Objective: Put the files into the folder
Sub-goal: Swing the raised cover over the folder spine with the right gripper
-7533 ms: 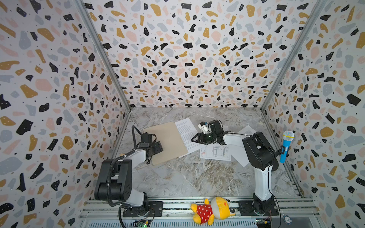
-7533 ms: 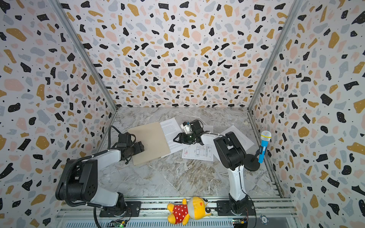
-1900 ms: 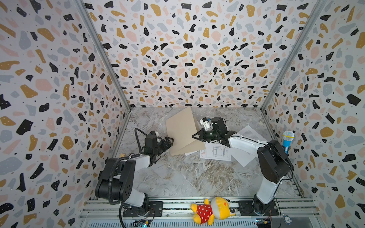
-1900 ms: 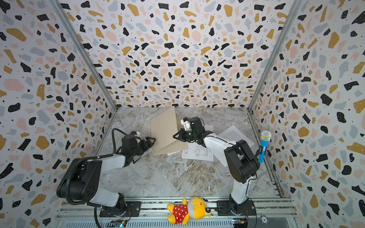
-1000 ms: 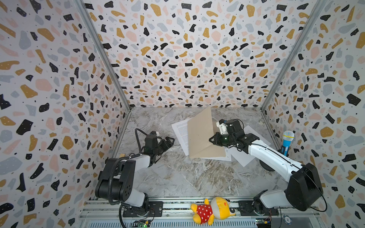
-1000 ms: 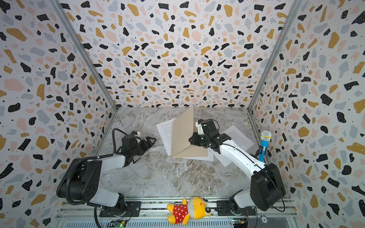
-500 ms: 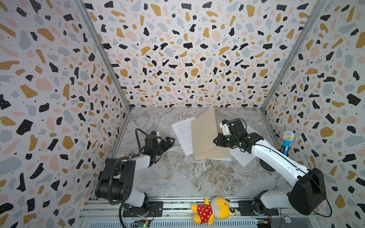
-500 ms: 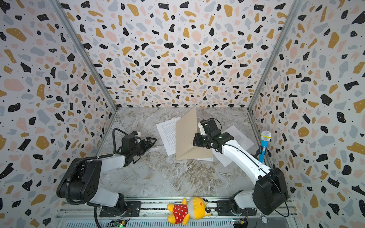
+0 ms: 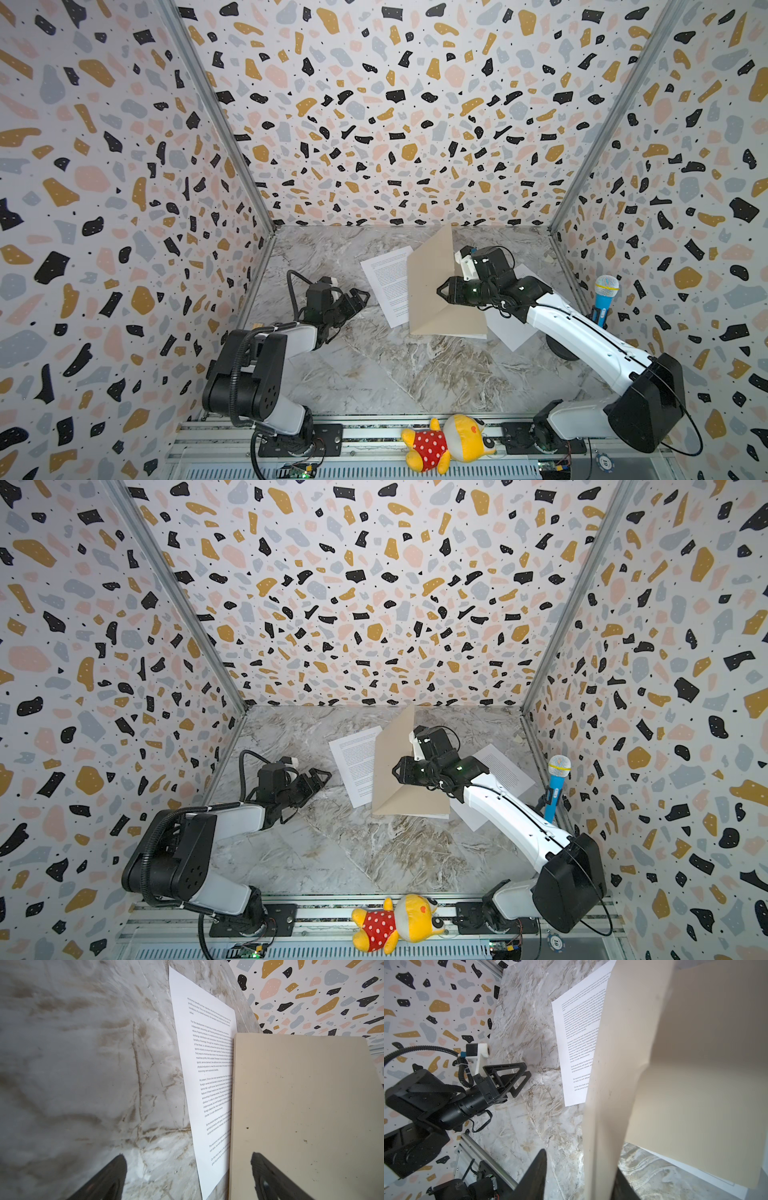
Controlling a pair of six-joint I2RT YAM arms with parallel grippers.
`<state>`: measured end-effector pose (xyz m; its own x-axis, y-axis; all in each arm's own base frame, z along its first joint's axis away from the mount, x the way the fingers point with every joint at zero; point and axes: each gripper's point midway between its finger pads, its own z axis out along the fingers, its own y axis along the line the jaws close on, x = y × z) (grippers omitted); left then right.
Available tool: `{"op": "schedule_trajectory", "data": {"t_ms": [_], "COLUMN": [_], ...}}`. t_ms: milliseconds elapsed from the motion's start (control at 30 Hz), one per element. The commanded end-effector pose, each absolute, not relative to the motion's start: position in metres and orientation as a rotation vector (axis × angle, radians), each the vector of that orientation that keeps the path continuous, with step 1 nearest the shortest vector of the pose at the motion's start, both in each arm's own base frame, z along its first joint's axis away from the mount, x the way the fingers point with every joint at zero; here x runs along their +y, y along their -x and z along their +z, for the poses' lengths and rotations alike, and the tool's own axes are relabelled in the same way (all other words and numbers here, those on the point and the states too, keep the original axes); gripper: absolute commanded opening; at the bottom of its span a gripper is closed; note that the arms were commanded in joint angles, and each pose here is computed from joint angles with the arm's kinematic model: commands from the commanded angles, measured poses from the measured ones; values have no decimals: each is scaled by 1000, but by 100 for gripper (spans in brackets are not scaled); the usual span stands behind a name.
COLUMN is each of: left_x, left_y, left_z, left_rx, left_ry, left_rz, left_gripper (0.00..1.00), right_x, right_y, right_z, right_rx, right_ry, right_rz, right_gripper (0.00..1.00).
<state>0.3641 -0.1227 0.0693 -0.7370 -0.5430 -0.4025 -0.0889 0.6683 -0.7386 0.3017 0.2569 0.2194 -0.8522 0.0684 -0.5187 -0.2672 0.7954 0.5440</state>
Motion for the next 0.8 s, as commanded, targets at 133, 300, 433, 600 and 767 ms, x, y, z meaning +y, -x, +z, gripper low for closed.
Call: {"op": "schedule_trajectory", "data": {"t_ms": [133, 300, 433, 600, 767], "left_x": [-127, -125, -121, -106, -80], "left_y": [-367, -367, -367, -368, -368], "left_z": [92, 100, 108, 118, 133], "left_rx": [2226, 2215, 2193, 2170, 2118], "left_ry": [411, 400, 423, 462, 535], "left_rz": [-968, -951, -943, -877, -817], "left_gripper": [94, 94, 95, 98, 100], "right_x": [278, 293, 308, 332, 358], "right_y": [-311, -308, -307, -302, -299], "right_z": [256, 276, 289, 307, 312], "right_rx": [2354, 2302, 2262, 2185, 2135], "right_ry": [185, 231, 270, 342, 418], "right_rz": [911, 967, 1021, 1113, 1181], "right_gripper": [56, 61, 62, 63, 64]}}
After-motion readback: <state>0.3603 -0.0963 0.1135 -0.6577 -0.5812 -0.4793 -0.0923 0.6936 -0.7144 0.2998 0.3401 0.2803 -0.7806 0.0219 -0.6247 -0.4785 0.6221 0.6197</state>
